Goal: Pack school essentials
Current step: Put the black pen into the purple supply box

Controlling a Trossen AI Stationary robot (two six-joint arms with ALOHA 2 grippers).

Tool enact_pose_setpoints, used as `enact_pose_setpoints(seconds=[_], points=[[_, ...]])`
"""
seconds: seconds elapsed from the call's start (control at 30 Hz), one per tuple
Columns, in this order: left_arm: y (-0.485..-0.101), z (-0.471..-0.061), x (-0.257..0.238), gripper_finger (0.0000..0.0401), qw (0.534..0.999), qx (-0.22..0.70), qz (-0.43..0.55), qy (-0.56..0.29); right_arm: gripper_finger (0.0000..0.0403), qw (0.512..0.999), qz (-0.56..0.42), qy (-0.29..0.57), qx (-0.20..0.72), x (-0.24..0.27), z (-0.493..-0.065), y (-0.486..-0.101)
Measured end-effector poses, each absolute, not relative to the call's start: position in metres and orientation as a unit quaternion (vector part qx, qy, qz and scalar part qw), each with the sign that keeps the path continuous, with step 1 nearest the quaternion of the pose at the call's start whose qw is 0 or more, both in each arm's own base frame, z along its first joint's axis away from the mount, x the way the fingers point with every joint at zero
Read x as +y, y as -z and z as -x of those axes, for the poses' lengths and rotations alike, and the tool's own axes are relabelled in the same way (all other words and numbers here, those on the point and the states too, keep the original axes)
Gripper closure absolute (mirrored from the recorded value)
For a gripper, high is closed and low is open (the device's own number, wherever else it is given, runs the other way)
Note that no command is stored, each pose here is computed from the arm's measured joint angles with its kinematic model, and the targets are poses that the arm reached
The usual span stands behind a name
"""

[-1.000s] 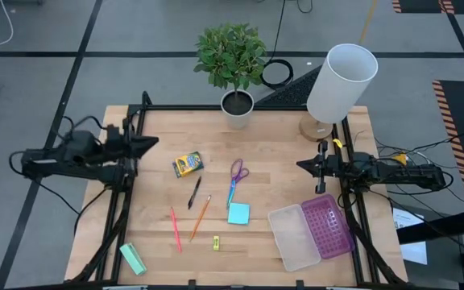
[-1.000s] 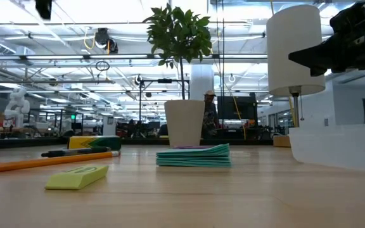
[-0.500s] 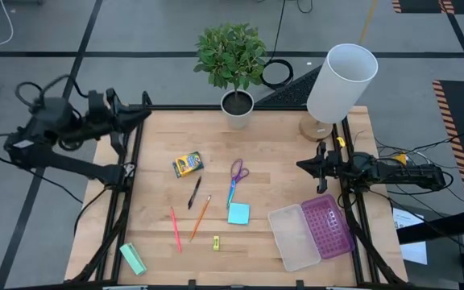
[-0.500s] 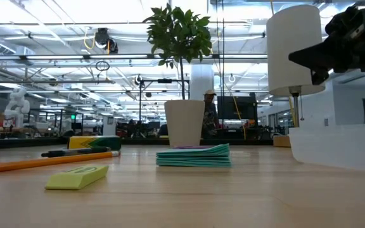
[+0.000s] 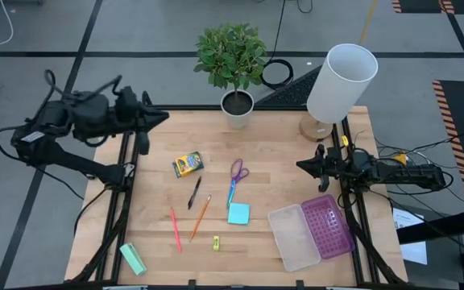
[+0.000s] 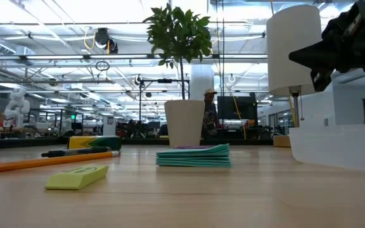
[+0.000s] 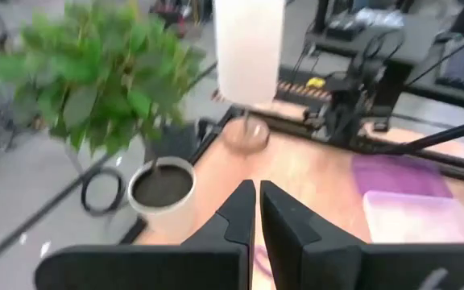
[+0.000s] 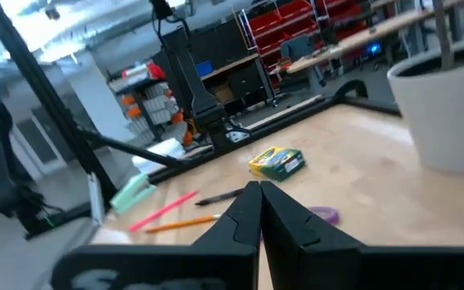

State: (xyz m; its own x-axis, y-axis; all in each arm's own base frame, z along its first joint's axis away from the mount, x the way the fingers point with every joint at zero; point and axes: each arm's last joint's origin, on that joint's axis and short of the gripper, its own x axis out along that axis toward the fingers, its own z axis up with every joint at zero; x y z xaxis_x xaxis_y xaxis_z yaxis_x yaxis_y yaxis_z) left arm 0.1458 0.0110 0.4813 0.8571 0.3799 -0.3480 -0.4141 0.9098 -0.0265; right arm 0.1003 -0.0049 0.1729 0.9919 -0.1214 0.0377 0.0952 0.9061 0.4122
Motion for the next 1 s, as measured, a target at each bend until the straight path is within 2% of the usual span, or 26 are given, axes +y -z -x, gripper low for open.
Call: enact_pose_setpoints(seconds=[0.13, 0.3, 0.5, 0.77, 1.0], points=[[-0.474, -0.156, 0.014, 0.0375, 0.958, 0.187, 0.077, -0.202, 0.0403, 0.971, -0.232, 0.053, -0.026, -0.005, -0.100, -0.173], [-0.471, -0.163, 0.018, 0.0375, 0.955, 0.196, 0.080, -0.209, 0.0403, 0.966, -0.249, 0.034, -0.061, -0.004, -0.095, -0.210], [-0.470, -0.166, 0.020, 0.0375, 0.952, 0.203, 0.053, -0.225, 0.0403, 0.954, -0.296, 0.043, -0.006, -0.004, -0.084, -0.262], [-0.470, -0.166, 0.021, 0.0375, 0.947, 0.196, 0.072, -0.243, 0.0403, 0.967, -0.248, 0.034, 0.054, -0.002, -0.077, -0.326], [-0.470, -0.166, 0.021, 0.0375, 0.944, 0.188, 0.104, -0.250, 0.0403, 0.986, -0.161, 0.012, 0.036, -0.001, -0.084, -0.375]])
